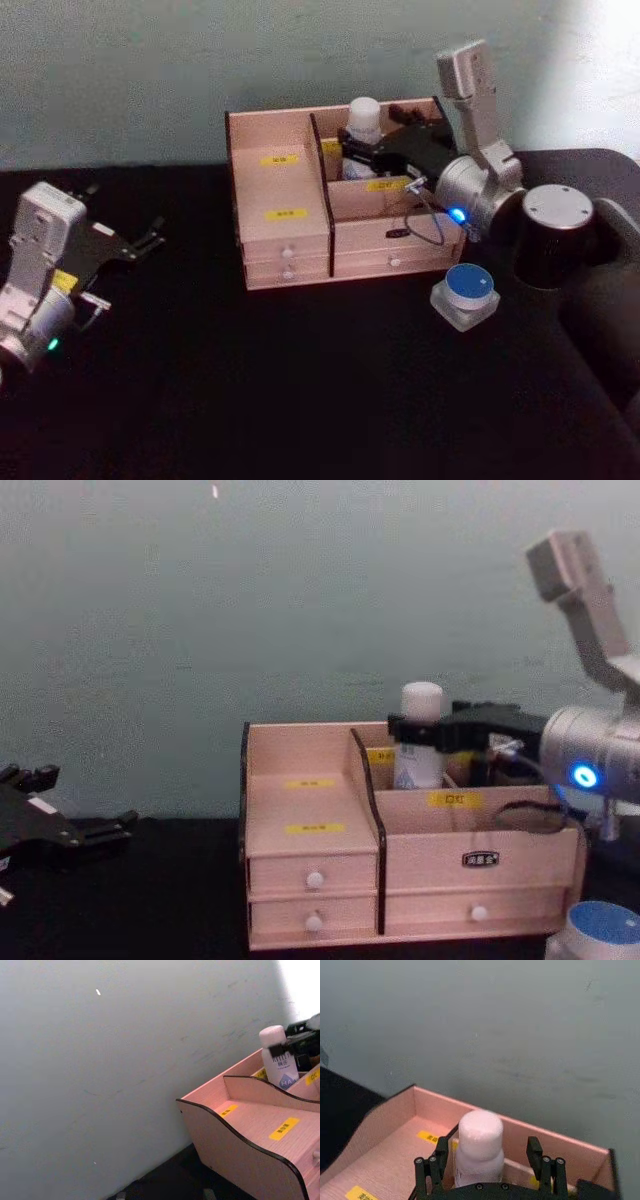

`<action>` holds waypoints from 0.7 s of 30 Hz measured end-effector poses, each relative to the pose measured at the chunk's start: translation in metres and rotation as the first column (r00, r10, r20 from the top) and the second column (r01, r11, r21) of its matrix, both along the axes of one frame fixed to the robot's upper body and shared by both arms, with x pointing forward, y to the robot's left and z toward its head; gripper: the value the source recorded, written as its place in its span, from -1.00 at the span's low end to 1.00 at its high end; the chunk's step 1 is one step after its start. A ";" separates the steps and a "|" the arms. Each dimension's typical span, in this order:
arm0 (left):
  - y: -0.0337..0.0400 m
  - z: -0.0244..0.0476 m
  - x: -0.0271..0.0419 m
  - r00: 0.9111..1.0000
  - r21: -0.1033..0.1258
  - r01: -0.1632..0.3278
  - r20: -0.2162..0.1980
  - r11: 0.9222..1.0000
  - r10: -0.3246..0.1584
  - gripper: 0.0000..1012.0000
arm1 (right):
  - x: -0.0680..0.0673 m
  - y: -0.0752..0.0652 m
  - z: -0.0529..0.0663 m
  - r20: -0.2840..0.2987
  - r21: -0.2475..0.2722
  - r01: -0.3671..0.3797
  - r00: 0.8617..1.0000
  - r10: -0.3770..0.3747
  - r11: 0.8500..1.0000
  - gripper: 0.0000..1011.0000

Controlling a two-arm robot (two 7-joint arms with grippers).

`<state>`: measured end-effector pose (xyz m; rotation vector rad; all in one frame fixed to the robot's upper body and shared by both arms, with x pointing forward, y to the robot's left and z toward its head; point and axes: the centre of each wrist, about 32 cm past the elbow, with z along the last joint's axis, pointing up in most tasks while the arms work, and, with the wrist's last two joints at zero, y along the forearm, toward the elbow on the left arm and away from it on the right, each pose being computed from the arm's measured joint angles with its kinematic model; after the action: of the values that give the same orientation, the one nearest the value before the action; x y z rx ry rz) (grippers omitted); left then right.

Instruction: Pick up the facial cleanser and watermelon frost from the table and place them into the tiered storage box.

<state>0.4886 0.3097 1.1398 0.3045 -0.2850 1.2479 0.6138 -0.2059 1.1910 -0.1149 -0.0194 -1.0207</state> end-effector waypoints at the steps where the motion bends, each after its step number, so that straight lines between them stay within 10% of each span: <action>1: 0.0000 0.0000 0.0000 1.000 0.000 0.000 0.000 1.000 0.000 0.98 | -0.002 -0.001 0.002 0.007 0.001 0.000 1.000 0.000 1.000 0.98; 21: 0.0000 0.0000 0.0000 1.000 0.000 0.000 0.000 1.000 0.000 0.98 | -0.093 -0.057 0.024 0.058 0.025 -0.033 0.998 0.031 0.999 0.98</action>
<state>0.4886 0.3097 1.1398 0.3044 -0.2851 1.2480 0.5205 -0.2624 1.2150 -0.0612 -0.0599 -0.9915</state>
